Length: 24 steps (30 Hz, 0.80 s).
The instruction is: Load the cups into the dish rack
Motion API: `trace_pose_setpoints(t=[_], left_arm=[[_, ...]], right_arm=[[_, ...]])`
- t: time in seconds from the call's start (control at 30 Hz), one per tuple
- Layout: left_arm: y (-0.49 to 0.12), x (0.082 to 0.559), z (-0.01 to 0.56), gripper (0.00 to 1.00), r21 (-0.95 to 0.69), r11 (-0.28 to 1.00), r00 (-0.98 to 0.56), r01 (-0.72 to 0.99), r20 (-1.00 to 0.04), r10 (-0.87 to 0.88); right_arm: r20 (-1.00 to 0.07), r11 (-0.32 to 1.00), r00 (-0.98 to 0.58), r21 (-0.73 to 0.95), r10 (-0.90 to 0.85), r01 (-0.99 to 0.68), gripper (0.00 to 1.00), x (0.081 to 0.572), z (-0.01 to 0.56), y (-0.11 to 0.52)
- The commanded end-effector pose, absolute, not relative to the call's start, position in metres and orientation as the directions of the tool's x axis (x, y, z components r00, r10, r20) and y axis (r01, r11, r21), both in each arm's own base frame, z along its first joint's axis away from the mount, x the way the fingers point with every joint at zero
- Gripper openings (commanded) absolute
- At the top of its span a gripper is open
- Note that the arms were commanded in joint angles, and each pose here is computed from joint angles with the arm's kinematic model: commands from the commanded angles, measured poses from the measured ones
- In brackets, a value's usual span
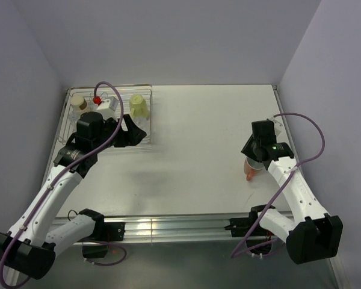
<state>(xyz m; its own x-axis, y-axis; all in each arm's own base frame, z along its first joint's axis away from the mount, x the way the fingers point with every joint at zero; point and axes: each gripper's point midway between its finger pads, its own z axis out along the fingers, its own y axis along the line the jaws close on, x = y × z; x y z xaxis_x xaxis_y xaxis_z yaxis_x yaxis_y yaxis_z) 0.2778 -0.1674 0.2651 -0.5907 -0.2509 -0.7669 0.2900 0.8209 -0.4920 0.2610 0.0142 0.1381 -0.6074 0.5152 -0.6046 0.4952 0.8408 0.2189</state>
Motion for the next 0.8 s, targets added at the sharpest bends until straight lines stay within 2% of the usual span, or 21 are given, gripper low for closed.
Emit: trace_pose_setpoints(t=[0.0,0.57,0.67,0.73,0.77], left_arm=[[-0.174,0.276,0.283,0.82,-0.48,0.793,-0.533,0.375,-0.812,-0.239],[-0.174,0.277,0.274,0.82,-0.483,0.796,-0.549,0.365,-0.802,-0.234],[-0.175,0.278,0.27,0.82,-0.484,0.798,-0.56,0.358,-0.795,-0.231],[-0.175,0.279,0.266,0.82,-0.486,0.8,-0.568,0.353,-0.791,-0.23],[-0.175,0.279,0.266,0.82,-0.487,0.799,-0.568,0.352,-0.79,-0.231]], right_arm=[[-0.603,0.824,-0.596,0.201,0.53,0.53,0.4,0.264,0.134,0.007],[-0.55,0.822,-0.649,0.134,0.526,0.553,0.44,0.266,0.093,0.002],[-0.538,0.823,-0.656,0.138,0.529,0.551,0.42,0.269,0.085,0.004],[-0.532,0.825,-0.662,0.138,0.528,0.548,0.38,0.271,0.08,0.005],[-0.531,0.827,-0.664,0.136,0.526,0.546,0.32,0.271,0.078,0.005]])
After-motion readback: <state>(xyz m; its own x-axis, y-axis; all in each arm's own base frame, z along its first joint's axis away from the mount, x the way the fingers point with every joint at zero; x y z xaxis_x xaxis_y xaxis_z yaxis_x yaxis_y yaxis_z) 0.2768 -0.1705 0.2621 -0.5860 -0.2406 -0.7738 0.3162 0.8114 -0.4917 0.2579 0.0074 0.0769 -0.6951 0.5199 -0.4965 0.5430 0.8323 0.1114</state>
